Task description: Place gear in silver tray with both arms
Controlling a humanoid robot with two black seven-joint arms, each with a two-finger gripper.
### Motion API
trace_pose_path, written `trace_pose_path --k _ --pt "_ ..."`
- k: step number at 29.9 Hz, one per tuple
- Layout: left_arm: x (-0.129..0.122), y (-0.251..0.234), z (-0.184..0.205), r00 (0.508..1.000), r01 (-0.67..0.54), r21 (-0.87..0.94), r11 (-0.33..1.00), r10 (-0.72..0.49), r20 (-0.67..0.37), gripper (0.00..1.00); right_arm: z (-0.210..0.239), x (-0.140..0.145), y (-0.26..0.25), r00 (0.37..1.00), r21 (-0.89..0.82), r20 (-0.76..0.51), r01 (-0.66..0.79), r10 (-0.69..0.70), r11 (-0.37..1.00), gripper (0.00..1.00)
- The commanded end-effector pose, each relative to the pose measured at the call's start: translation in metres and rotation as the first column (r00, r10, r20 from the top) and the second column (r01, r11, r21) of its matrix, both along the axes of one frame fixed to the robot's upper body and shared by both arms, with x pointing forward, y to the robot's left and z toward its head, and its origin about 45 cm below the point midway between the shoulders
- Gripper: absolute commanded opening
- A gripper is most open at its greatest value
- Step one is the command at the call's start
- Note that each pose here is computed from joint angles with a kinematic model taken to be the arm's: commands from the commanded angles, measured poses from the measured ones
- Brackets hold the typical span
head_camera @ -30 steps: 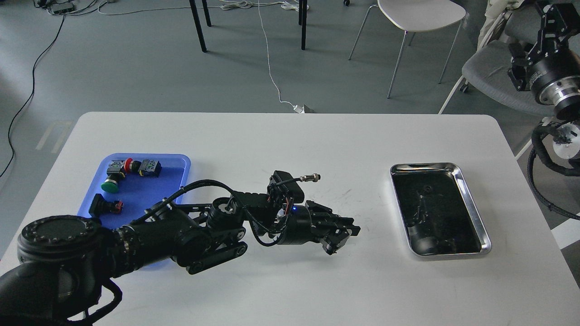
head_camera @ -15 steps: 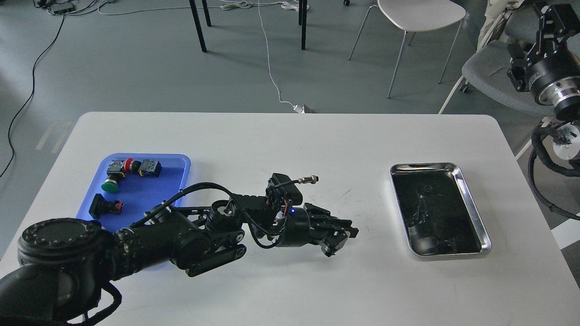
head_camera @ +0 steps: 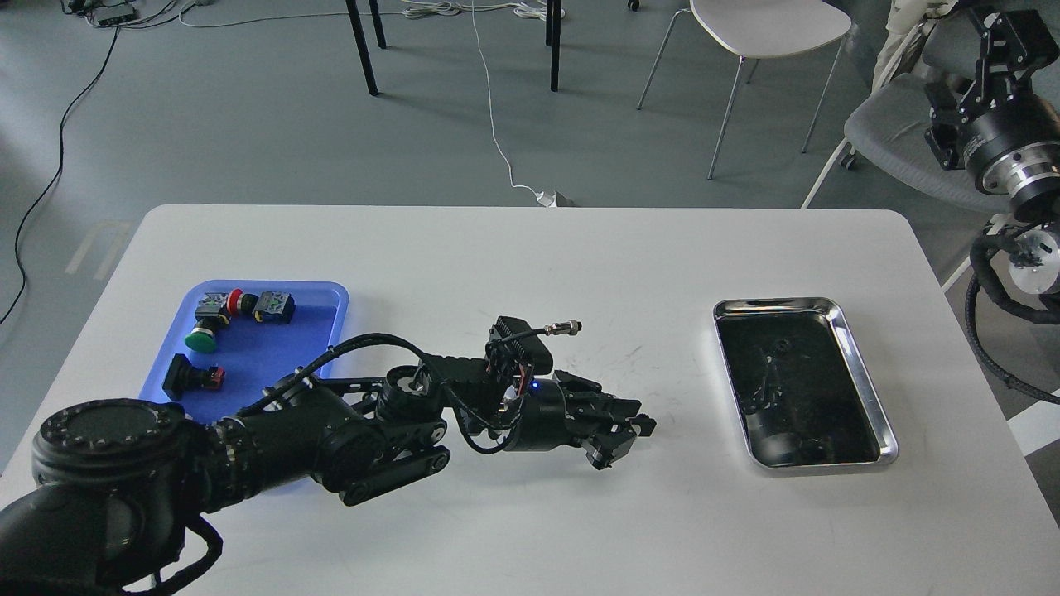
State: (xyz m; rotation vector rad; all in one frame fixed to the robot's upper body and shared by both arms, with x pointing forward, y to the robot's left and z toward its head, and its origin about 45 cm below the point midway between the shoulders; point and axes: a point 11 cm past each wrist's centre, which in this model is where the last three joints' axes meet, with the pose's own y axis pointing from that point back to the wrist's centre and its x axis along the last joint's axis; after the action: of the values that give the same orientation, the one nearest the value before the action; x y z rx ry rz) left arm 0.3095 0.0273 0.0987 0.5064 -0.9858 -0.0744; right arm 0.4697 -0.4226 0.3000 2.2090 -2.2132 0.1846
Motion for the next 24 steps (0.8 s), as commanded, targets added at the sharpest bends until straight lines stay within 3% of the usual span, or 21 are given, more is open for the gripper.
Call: trace_pose_path --k 1,12,18,24 --pt "0.0 0.0 0.0 1.0 -0.002 -0.001 1.0 0.002 -0.001 0.37 -0.001 0.0 0.0 1.0 -0.002 -0.001 0.0 0.0 1.0 0.94" --pt "0.014 -0.006 0.019 0.996 -0.076 -0.085 0.993 0.072 -0.046 0.46 0.001 0.0 0.005 1.0 -0.065 -0.002 -0.031 0.031 0.997 0.94" --pt "0.057 0.007 0.06 0.982 -0.188 -0.159 0.969 0.183 -0.042 0.54 0.014 0.004 0.007 0.999 -0.079 0.02 -0.046 0.048 0.996 0.94" --pt "0.11 0.044 0.109 0.933 -0.358 -0.258 0.897 0.353 -0.067 0.61 0.029 0.009 0.016 0.995 -0.109 0.044 -0.079 0.084 0.991 0.95"
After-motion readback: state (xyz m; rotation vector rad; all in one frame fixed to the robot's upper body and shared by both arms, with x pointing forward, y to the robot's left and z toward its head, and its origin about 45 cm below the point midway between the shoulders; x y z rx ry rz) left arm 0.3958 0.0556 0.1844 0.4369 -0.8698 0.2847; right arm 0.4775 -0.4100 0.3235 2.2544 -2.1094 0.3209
